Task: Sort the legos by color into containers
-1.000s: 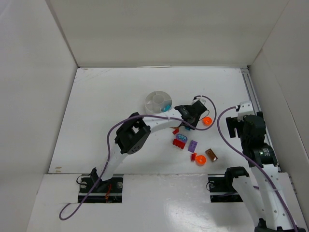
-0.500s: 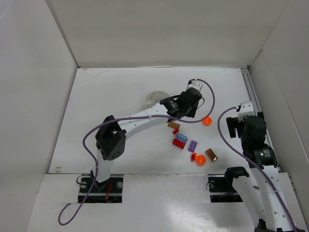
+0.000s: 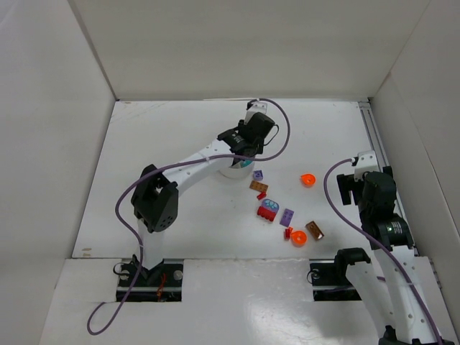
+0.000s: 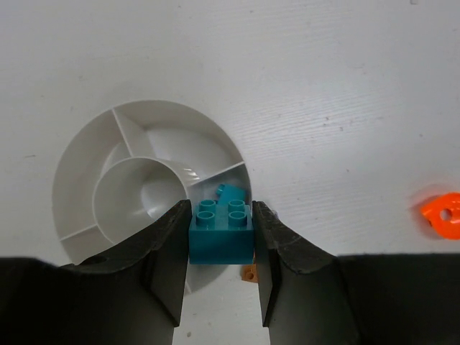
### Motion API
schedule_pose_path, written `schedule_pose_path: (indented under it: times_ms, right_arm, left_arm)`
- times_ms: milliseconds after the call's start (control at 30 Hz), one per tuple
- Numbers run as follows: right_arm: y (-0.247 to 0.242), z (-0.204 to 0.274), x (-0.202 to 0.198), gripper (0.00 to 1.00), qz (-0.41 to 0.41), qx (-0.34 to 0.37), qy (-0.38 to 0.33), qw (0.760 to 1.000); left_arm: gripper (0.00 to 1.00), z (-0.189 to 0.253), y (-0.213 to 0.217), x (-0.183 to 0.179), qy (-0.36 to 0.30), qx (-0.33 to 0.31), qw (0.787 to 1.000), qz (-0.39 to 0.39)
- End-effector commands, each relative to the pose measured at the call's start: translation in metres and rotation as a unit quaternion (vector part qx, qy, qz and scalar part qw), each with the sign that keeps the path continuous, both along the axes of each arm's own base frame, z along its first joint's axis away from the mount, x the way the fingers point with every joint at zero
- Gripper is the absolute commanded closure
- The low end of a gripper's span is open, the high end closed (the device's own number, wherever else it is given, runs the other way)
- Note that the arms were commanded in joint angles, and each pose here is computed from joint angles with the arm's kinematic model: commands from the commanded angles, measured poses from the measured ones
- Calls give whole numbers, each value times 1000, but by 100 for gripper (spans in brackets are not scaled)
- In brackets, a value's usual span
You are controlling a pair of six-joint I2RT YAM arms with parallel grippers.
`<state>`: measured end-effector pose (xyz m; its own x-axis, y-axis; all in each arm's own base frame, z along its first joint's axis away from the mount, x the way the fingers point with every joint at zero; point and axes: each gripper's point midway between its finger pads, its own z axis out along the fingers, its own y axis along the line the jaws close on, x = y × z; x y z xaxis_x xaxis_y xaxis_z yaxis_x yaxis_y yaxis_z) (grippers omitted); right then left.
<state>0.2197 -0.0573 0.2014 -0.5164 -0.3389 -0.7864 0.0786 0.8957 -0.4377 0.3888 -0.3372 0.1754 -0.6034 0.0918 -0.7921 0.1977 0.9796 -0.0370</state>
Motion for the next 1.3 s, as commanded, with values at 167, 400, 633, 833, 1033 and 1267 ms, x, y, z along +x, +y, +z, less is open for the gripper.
schedule_pose_path:
  times_ms: [167, 400, 633, 833, 1033, 1267]
  right_arm:
    - [-3, 10, 4, 1, -7, -3, -20, 1000]
    - [-3, 8, 5, 1, -7, -3, -15, 1000]
    - [-3, 8, 5, 1, -7, -3, -15, 1000]
    - [-3, 8, 5, 1, -7, -3, -15, 1000]
    - [-3, 10, 6, 1, -7, -3, -20, 1000]
    - [-3, 10, 6, 1, -7, -3, -20, 1000]
  left_arm:
    - [80, -11, 24, 7, -7, 25, 999, 37]
    - [71, -19, 22, 3, 2, 20, 999, 34]
    - [71, -8, 21, -3, -3, -4, 1000, 22]
    - [70, 8, 8, -10, -27, -26, 999, -35]
    - [69, -7, 13, -9, -19, -4, 999, -26]
    - [54, -14, 15, -2, -16, 15, 1000, -8]
